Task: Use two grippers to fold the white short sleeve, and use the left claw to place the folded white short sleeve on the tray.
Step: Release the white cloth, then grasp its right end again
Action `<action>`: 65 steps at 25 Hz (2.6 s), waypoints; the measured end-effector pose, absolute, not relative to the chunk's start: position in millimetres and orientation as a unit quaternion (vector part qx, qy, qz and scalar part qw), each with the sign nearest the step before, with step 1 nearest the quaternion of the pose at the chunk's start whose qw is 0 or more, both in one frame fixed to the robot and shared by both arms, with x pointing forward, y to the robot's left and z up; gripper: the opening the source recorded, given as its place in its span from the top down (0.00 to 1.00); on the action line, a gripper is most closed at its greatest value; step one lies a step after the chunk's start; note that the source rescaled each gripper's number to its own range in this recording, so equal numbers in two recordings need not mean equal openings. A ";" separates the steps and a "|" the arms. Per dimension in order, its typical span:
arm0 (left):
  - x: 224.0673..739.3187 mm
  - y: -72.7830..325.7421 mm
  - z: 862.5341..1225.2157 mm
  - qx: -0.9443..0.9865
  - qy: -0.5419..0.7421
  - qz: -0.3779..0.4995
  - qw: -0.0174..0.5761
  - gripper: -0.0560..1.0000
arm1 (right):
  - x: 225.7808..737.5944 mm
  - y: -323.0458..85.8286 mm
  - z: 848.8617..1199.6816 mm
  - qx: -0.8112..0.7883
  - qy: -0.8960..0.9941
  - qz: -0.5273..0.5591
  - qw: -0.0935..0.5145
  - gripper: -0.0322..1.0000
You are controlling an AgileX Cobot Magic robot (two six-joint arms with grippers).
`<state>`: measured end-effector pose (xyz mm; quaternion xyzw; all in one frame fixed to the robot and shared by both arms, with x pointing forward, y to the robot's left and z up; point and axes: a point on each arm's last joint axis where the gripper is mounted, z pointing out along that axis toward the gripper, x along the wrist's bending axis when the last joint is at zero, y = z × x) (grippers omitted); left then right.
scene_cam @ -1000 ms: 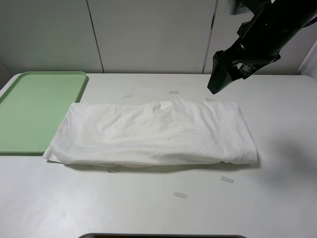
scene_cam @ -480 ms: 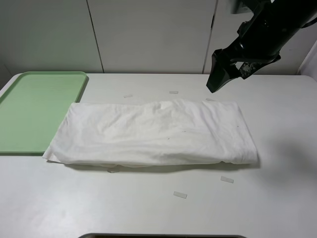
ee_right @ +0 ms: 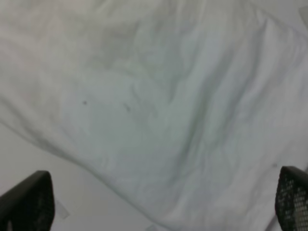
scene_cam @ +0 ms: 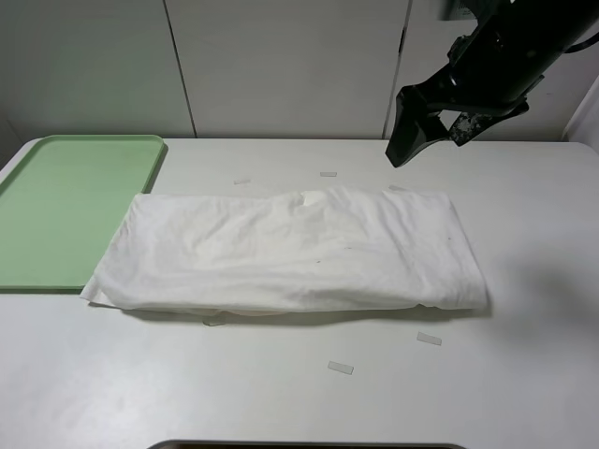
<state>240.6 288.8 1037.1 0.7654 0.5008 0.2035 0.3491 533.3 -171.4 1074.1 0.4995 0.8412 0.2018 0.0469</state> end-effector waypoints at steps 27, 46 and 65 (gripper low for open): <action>240.8 288.8 1036.9 0.764 0.503 0.204 0.348 0.02 | 605.7 -219.8 929.2 0.594 0.803 0.015 0.051 0.00; 240.8 288.8 1036.9 0.764 0.503 0.204 0.348 0.02 | 619.5 -265.1 882.1 0.629 0.778 0.006 0.013 0.00; 240.8 288.8 1036.9 0.764 0.503 0.204 0.348 0.02 | 622.4 -258.5 861.1 0.626 0.779 0.015 -0.027 0.63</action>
